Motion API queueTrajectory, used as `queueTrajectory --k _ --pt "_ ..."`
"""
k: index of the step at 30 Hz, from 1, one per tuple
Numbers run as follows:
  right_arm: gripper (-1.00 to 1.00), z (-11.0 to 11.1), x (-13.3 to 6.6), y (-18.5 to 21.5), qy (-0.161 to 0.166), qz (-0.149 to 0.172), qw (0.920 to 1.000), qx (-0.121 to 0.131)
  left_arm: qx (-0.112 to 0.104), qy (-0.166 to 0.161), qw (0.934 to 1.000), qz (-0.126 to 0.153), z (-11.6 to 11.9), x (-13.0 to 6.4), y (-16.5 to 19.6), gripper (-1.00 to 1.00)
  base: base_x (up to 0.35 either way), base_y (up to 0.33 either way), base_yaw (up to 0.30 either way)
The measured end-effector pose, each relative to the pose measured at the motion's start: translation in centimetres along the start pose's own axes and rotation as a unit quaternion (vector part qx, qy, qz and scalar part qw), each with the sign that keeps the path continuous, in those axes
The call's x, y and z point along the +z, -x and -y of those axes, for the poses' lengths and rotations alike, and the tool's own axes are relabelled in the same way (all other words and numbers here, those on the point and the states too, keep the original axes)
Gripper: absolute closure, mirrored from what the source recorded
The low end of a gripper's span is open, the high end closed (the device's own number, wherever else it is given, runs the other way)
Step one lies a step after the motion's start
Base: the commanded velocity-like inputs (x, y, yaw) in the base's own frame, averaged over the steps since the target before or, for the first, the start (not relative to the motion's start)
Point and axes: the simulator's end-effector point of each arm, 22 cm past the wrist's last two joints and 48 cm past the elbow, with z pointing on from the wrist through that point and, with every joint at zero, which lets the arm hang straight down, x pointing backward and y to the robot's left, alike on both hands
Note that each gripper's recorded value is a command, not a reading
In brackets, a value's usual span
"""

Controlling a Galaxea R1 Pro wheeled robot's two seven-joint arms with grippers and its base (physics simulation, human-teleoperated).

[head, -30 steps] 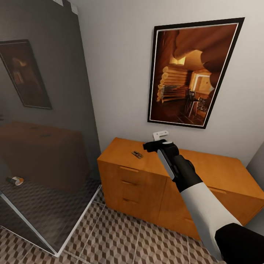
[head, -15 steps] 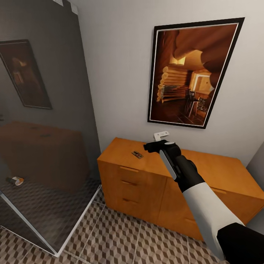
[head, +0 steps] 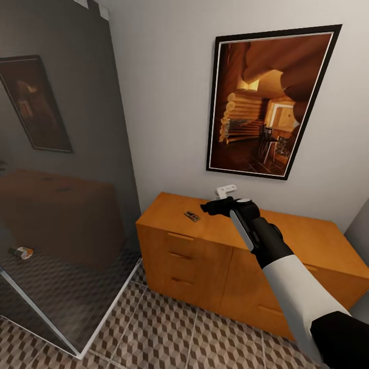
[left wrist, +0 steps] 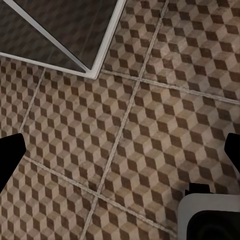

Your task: Take the four mousetraps from the cabinet in the bathroom and place them on the bathroom floor. Make sure all four end up on the same floor surface, and ensure that at least two of them are either under or directly next to the same bathroom sink.

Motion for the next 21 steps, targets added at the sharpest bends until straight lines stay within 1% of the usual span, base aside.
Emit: queueTrajectory --k 5,7,8,12,21 --pt "-1.0 0.3 0.1 -0.4 0.002 -0.004 1.0 -0.001 0.0 -0.009 1.0 0.0 0.4 0.0 0.0 -1.0 0.0 0.0 0.0" --pt "-1.0 0.4 0.2 -0.6 0.002 -0.007 1.0 0.0 0.0 -0.017 0.9998 0.0 0.8 0.0 0.0 -1.0 0.0 0.0 0.0" --pt "-1.0 0.4 0.3 -0.9 0.002 -0.01 0.9999 0.0 0.0 -0.027 0.9996 0.0 1.3 0.0 0.0 -1.0 0.0 0.0 0.0" --pt "-1.0 0.5 0.5 -1.4 0.002 -0.016 0.9999 0.002 0.0 -0.041 0.9992 0.0 1.8 -0.1 0.0 -1.0 0.0 0.0 0.0" --pt "-1.0 0.6 0.8 -2.4 0.002 -0.027 0.9996 0.003 0.0 -0.051 0.9987 0.0 2.3 -0.1 0.0 -1.0 0.0 0.0 0.0"
